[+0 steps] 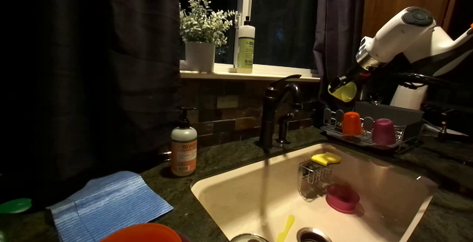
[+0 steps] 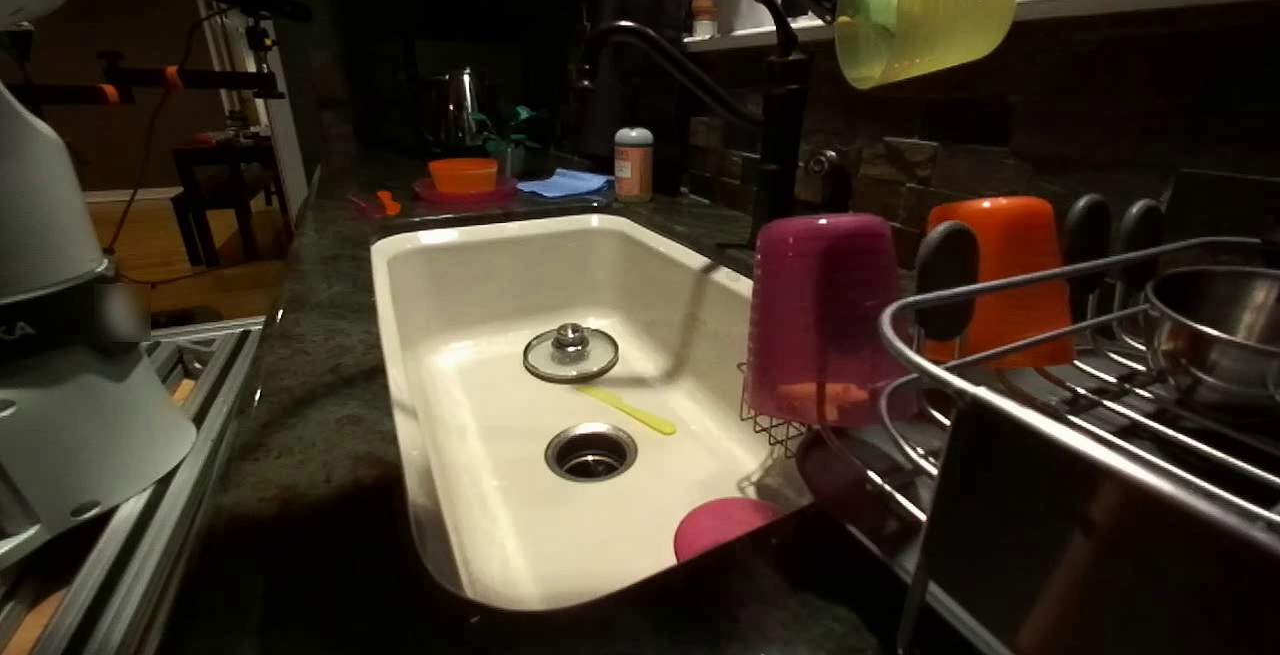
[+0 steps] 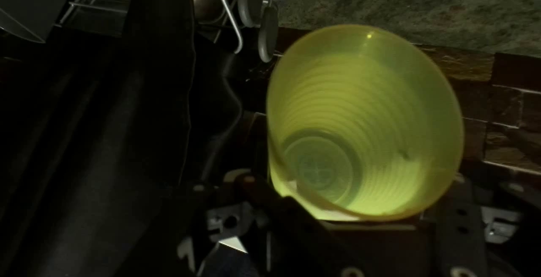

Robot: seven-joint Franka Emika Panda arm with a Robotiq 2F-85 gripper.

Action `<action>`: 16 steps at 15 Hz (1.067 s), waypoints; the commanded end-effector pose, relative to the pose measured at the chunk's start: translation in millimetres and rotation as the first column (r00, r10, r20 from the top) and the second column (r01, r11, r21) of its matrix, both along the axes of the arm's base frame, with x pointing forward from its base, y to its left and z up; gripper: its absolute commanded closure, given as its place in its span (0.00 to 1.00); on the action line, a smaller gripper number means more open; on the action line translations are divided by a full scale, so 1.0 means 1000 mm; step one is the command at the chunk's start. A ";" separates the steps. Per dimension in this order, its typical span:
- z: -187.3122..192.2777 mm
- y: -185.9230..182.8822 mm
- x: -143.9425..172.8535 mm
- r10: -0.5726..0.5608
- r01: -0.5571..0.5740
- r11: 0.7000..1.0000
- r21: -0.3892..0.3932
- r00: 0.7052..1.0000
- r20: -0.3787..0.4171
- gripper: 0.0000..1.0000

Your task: Put the yellow cup inside the drying rack

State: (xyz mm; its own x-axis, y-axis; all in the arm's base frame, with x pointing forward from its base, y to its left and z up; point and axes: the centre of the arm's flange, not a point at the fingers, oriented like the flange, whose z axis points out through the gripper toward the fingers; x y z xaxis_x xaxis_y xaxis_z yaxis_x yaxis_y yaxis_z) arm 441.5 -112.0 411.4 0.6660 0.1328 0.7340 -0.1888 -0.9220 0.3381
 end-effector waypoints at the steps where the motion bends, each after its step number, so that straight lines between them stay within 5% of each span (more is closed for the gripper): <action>1: 0.004 -0.015 0.005 0.002 -0.002 1.000 -0.015 1.000 0.028 0.53; 16: -0.013 -0.055 0.030 -0.066 0.074 0.996 -0.044 0.985 0.162 0.53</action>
